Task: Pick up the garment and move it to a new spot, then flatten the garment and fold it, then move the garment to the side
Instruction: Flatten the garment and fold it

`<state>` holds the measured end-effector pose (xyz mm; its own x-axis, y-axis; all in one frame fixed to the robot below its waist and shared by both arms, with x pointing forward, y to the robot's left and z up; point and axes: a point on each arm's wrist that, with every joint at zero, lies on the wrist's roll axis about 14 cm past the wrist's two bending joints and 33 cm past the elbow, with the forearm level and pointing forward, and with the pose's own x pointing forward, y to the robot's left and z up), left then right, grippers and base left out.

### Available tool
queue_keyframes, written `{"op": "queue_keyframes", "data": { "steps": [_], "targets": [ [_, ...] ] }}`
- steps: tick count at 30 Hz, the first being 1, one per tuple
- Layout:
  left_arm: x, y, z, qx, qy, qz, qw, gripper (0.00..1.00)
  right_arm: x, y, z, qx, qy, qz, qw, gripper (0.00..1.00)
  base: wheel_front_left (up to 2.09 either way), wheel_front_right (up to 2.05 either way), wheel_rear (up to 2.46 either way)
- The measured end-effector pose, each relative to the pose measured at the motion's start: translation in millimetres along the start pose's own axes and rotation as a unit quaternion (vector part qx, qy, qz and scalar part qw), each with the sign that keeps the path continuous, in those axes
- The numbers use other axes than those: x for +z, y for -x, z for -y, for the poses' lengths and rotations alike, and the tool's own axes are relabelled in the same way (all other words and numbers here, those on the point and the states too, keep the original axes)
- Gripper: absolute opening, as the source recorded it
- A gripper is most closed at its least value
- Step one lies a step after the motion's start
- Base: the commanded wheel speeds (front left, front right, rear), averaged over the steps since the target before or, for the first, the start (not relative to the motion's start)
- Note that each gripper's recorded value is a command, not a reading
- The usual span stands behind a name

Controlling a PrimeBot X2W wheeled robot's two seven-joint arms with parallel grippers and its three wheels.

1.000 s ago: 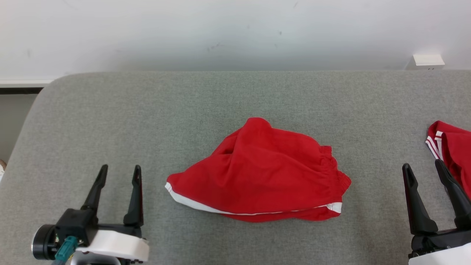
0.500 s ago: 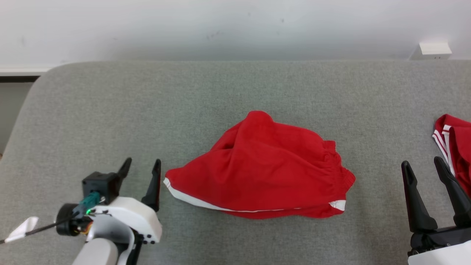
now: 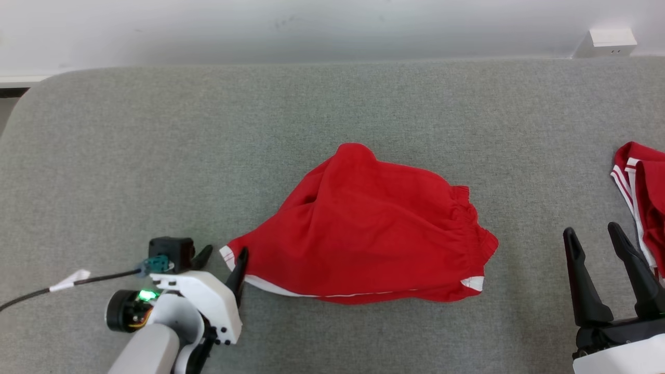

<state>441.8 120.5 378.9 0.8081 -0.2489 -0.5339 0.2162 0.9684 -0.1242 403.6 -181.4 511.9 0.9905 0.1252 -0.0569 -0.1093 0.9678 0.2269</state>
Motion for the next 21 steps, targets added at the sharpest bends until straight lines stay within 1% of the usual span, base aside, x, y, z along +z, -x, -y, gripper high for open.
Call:
{"op": "queue_keyframes", "data": {
  "steps": [1, 2, 5, 9, 15, 21],
  "targets": [
    [-0.6, -0.3, 0.8, -0.005, 0.0, -0.005, 1.0, 0.18, -1.3, 0.2, 0.2, 0.0, 0.0, -0.002, 1.0, 1.0, 0.0, 0.0, 0.0],
    [-1.3, -0.3, 1.3, -0.008, 0.0, -0.01, 1.0, 0.0, -2.8, 0.3, -0.2, 0.001, 0.001, -0.005, 1.0, 1.0, 0.0, 0.0, 0.0],
    [-2.6, -0.2, 4.4, -0.015, -0.006, -0.019, 1.0, 0.0, -11.9, 0.1, -6.2, 0.016, 0.008, -0.025, 1.0, 1.0, 0.0, 0.0, 0.0],
    [-0.6, 0.8, 9.0, -0.022, -0.009, -0.016, 1.0, 0.0, -33.5, 0.1, -27.5, 0.053, 0.004, -0.065, 0.996, 1.0, 0.0, 0.0, 0.0],
    [5.4, 4.3, 9.3, -0.017, -0.009, 0.0, 1.0, 0.0, -69.6, 5.7, -58.4, 0.105, -0.016, -0.129, 0.986, 1.0, 0.0, 0.0, 0.0],
    [9.1, 7.7, 8.4, -0.012, -0.003, 0.014, 1.0, 0.0, -91.5, 5.5, -74.9, 0.135, -0.025, -0.168, 0.976, 1.0, 0.0, 0.0, 0.0]
  ]
}}
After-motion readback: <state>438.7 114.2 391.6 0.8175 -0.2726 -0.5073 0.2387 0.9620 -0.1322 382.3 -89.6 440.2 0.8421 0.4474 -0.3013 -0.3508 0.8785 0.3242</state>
